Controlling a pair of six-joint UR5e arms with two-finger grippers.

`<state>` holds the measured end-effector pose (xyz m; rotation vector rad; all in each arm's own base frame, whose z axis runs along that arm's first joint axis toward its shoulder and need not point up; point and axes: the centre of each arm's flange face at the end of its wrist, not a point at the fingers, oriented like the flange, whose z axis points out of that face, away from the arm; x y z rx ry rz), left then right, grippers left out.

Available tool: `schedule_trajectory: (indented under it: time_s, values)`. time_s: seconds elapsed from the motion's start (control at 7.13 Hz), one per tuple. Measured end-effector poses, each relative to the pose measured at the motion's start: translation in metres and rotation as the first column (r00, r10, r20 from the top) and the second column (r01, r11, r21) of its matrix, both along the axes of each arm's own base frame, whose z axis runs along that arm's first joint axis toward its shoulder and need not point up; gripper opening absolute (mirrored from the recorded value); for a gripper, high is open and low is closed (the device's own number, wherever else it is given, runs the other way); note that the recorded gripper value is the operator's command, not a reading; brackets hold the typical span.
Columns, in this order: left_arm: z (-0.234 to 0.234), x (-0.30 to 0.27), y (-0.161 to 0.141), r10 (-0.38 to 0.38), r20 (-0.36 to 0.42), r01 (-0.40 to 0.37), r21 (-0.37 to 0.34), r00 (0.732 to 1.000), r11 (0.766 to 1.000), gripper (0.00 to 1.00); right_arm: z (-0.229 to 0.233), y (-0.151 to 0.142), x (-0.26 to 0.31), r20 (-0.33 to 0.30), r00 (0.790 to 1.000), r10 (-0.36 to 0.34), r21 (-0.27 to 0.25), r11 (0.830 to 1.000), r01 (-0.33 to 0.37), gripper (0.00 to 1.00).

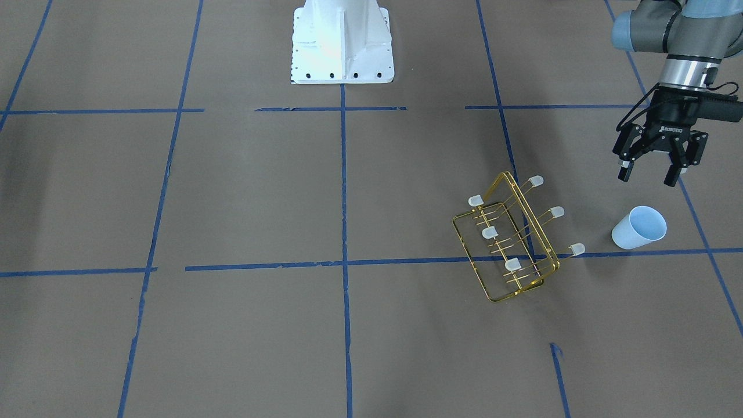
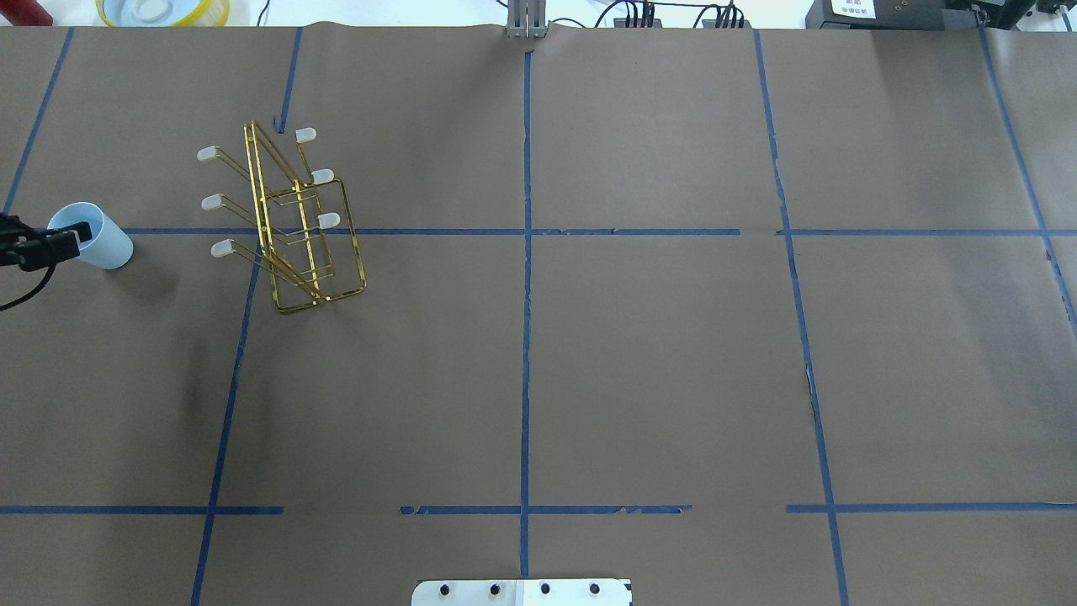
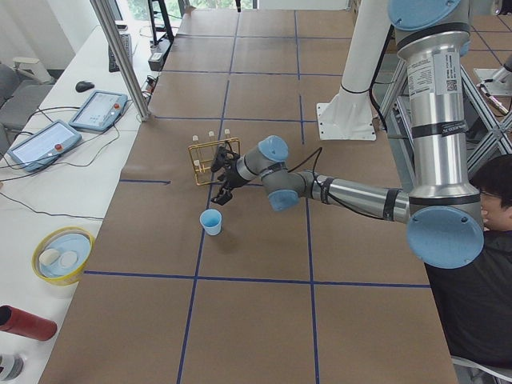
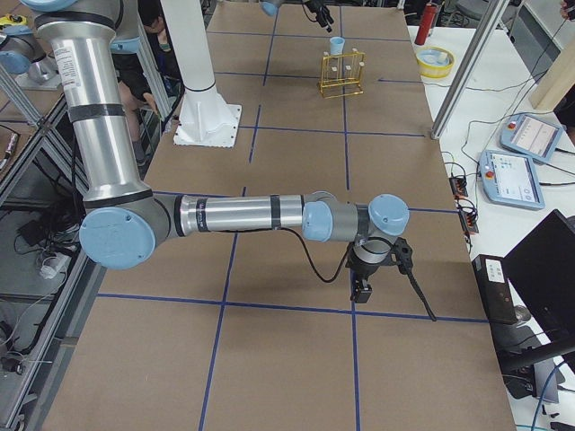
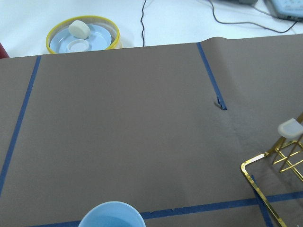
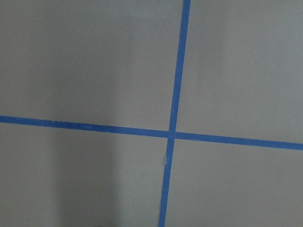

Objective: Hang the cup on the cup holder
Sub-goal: 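Move the left gripper down to the light blue cup, then close the left gripper on the light blue cup's rim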

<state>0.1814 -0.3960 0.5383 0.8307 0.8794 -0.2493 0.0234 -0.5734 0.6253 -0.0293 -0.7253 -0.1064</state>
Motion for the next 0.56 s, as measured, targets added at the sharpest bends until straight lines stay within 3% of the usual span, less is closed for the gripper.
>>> schedule_trajectory:
  time_s: [0.28,0.56]
  values:
    - [0.029,-0.01,0.015,-0.105,-0.018,0.106,0.062,0.994,0.992,0.99,0.0,0.0,0.0,0.0,1.0,0.0,0.0,1.0,0.0,1.0]
    - [0.039,-0.009,0.015,-0.25,0.016,0.247,0.107,0.968,0.963,0.99,0.0,0.0,0.0,0.0,1.0,0.0,0.0,1.0,0.0,1.0]
